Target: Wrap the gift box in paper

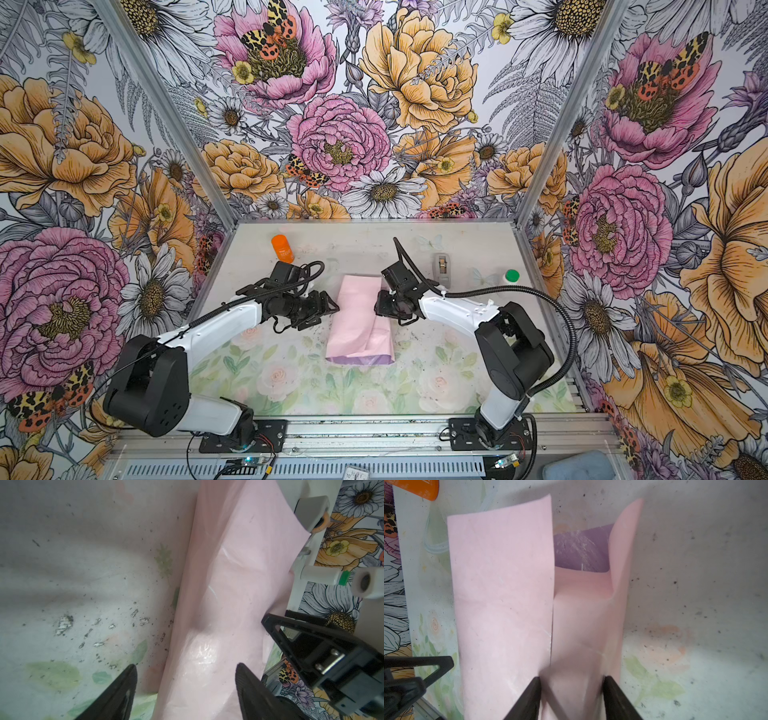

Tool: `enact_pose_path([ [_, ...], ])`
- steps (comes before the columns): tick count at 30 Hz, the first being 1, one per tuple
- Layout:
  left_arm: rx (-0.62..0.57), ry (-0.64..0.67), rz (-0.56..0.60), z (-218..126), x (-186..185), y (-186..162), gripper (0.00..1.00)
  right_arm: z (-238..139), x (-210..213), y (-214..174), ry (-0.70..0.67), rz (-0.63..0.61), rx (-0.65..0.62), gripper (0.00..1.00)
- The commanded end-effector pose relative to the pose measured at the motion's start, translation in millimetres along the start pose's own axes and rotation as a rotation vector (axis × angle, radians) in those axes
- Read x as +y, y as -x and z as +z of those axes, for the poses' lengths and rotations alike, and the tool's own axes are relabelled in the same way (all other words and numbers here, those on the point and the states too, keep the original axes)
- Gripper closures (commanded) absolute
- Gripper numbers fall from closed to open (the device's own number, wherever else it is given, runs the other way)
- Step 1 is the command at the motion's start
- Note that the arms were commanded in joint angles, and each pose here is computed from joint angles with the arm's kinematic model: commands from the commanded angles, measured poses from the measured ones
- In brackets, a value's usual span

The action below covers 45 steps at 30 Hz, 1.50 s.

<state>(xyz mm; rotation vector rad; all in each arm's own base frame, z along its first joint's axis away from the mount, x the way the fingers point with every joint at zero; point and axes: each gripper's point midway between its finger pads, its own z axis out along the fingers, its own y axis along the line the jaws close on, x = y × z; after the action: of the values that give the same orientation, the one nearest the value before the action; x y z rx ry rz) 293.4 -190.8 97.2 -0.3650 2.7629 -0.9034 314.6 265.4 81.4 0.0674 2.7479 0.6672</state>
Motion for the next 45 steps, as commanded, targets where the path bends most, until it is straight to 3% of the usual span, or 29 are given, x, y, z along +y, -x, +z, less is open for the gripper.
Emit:
enact_pose_path([
  [1, -0.022, -0.049, 0.028, 8.7, -18.2, 4.6, 0.23, -6.0, 0.2, -1.9, 0.0, 0.024, 0.0, 0.5],
  [12, -0.017, -0.022, 0.047, 24.6, -14.1, 1.9, 0.23, -8.0, 3.8, -0.6, 0.015, 0.028, 0.001, 0.49],
  [25, -0.02, -0.045, 0.085, 26.6, -34.8, -2.1, 0.23, -19.7, 18.3, 4.8, 0.136, 0.069, -0.014, 0.31],
  [34, -0.001, -0.028, 0.144, 35.3, -44.1, -9.9, 0.24, -9.1, 9.6, -1.4, 0.114, 0.084, 0.014, 0.29],
  [40, 0.019, 0.031, 0.221, 36.4, -44.2, -11.8, 0.24, -3.7, 4.6, -3.4, 0.095, 0.089, 0.022, 0.33],
  [45, 0.015, -0.011, 0.226, 29.3, -58.5, -10.3, 0.22, -0.2, -5.4, -6.3, 0.059, 0.1, 0.015, 0.5],
])
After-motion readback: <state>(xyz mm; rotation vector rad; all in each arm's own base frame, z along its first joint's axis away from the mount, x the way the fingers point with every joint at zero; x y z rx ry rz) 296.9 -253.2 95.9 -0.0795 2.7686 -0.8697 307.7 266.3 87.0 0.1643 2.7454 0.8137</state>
